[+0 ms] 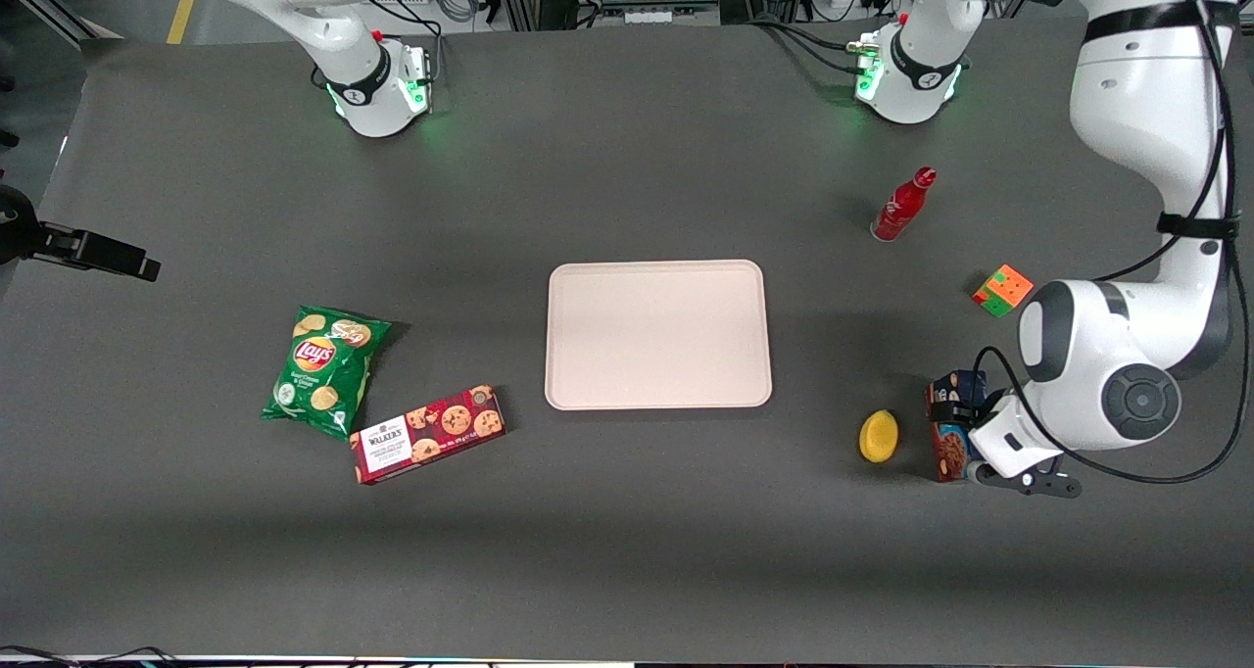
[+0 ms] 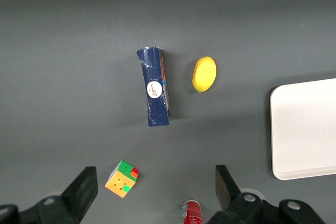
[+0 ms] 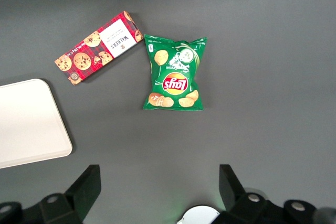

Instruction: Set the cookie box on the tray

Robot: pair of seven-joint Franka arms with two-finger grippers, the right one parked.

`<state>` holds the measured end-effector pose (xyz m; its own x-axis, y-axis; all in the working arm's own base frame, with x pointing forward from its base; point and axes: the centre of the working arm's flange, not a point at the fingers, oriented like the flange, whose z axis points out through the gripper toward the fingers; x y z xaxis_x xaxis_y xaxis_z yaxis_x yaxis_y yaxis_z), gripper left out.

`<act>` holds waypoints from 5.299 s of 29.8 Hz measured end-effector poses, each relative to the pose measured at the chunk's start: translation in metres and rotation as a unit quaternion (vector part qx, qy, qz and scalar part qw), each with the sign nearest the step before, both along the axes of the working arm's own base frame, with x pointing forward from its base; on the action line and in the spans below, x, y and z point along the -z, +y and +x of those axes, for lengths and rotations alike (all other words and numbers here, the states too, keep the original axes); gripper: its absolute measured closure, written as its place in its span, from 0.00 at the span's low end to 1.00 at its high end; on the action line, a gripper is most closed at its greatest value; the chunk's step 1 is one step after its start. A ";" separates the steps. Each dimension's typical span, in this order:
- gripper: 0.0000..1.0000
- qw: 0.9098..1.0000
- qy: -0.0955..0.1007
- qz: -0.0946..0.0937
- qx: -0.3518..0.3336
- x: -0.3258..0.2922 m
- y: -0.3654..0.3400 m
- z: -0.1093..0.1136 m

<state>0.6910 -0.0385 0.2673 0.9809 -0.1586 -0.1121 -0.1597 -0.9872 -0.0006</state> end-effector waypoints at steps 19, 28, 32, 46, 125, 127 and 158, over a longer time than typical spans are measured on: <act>0.07 1.000 -0.010 -0.004 0.022 0.033 0.003 0.001; 0.57 0.999 -0.013 -0.004 0.029 0.029 0.004 0.002; 0.73 1.000 -0.011 -0.005 0.029 0.022 0.003 0.005; 0.79 1.000 0.015 -0.003 0.020 -0.126 0.005 0.027; 0.79 0.997 -0.016 -0.009 -0.079 -0.036 -0.331 -0.185; 0.79 0.996 -0.016 -0.009 -0.084 -0.029 -0.325 -0.179; 0.44 0.994 -0.009 -0.021 -0.107 0.019 -0.308 -0.157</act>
<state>0.5335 -0.3464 0.2480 0.9944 0.0499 -0.0927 0.0538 -0.9977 0.0401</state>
